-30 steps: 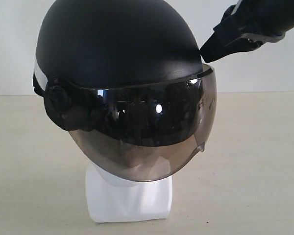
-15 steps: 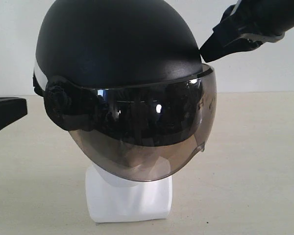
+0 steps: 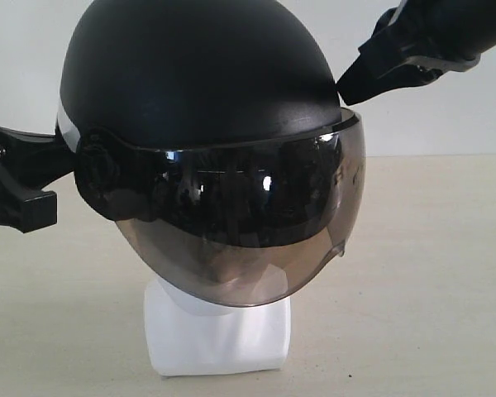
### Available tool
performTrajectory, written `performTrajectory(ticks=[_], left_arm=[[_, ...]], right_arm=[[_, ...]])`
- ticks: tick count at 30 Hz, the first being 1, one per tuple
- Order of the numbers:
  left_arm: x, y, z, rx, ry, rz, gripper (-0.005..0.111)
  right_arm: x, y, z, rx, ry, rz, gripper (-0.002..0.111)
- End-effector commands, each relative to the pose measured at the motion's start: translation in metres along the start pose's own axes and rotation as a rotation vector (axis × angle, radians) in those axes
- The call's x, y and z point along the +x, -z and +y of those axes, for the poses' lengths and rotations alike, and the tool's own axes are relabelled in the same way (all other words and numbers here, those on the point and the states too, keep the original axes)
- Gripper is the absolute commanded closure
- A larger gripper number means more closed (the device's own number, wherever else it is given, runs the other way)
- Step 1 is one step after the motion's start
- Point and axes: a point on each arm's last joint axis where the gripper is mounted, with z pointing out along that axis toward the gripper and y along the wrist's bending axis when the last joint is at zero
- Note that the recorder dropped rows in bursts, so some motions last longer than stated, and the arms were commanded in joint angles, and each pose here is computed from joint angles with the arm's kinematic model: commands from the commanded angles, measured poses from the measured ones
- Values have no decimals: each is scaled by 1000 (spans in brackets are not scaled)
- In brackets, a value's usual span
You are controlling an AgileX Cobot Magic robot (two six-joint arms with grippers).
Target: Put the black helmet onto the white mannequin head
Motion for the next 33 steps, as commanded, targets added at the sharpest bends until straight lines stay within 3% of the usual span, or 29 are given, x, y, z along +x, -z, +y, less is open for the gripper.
performTrajectory(ticks=[1,17,27,33], left_arm=[[-1,0,5,-53,-1,1,102],[1,-3,12,-116,-21,24,102],[-7,7,-1,-5,-19,-34,102],[-12,21,2,-75,-73,-69,102]], right_arm=[[-1,-3,10,-71,-19,-1,109],[-4,-7,28,-95,20,23,109],[-2,1,25,-17,36,26,109],[-3,1,23,-3,40,21,109]])
